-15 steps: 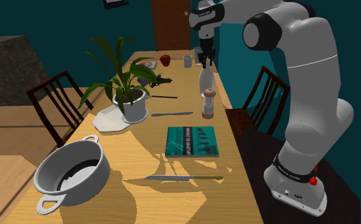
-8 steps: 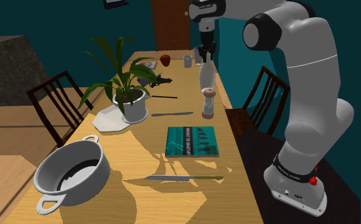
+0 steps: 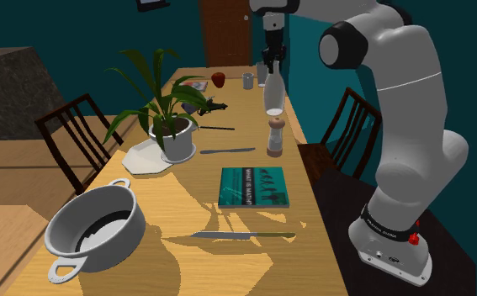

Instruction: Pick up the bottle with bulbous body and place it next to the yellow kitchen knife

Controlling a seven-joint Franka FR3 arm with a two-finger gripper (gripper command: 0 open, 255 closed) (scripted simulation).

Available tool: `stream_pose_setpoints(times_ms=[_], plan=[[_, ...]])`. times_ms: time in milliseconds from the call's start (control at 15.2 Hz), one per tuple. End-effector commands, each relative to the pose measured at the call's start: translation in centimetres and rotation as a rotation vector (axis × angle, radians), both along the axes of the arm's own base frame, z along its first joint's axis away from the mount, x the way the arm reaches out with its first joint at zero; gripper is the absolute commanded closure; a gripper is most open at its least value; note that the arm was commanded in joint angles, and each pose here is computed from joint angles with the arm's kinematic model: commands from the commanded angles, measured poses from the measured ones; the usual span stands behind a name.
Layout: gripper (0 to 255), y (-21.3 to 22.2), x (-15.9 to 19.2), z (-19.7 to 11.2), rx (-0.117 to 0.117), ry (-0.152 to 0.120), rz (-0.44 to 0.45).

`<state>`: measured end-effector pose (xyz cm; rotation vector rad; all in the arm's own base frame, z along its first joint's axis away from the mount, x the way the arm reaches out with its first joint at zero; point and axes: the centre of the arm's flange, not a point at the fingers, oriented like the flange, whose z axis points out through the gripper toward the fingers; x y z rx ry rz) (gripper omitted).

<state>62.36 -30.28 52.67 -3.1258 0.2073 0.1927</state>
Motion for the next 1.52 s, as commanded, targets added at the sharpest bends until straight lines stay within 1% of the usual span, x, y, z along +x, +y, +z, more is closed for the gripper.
stream_pose_setpoints(times_ms=[0, 1452], plan=[[255, 0.0, 0.0, 1.0, 0.000, 0.000, 0.000], [255, 28.8, -4.0, 1.0, 0.000, 0.000, 0.000]])
